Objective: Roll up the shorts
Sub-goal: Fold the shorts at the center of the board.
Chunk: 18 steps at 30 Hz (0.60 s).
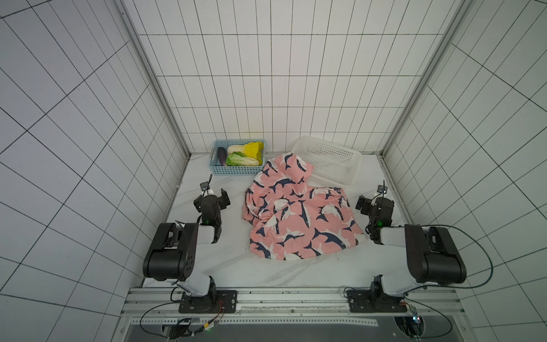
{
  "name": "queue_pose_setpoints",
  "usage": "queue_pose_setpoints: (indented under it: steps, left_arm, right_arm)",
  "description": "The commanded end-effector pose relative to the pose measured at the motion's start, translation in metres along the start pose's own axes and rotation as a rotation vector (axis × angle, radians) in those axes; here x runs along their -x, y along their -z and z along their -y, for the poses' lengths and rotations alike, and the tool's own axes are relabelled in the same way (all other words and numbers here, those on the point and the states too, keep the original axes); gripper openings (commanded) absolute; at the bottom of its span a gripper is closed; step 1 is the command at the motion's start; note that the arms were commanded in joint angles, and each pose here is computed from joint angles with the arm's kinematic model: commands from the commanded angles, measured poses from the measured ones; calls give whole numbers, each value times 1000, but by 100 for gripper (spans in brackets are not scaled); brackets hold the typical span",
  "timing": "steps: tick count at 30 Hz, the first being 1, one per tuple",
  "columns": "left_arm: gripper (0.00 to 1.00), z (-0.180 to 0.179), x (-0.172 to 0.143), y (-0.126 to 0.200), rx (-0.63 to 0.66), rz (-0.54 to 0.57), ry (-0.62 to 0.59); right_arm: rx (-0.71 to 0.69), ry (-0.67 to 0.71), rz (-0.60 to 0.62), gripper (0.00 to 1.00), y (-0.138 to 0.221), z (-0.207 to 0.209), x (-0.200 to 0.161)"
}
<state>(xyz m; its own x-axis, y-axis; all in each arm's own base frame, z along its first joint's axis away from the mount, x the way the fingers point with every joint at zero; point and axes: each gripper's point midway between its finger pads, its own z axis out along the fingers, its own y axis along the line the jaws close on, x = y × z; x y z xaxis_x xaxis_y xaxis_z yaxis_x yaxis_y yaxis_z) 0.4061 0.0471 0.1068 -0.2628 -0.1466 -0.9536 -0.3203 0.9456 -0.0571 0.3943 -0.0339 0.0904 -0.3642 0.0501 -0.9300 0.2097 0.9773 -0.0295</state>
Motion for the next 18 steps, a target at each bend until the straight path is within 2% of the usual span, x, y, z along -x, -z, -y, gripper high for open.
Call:
queue_pose_setpoints:
  steps: [1,6,9,12,14,16,18]
  left_arm:
    - [98,1,8,1,-11,18,12]
    - [98,-4,11,3,21,31,22]
    - [98,-13,28,6,77,49,45]
    - [98,-12,47,14,77,6,51]
    - [98,-19,56,20,78,-37,179]
    - [98,-39,60,28,134,-83,467]
    - [98,-31,65,30,2,-133,588]
  right_arm:
    - [-2,-12,18,99,-1,1,6]
    - [-4,-13,25,99,0,2,8]
    - [-24,-9,-6,99,6,5,27]
    - [-45,-47,-19,99,16,9,58]
    - [-70,-145,-20,99,28,15,79]
    - [-155,-357,-73,99,44,30,85]
    - [-236,-530,-153,99,60,42,78]
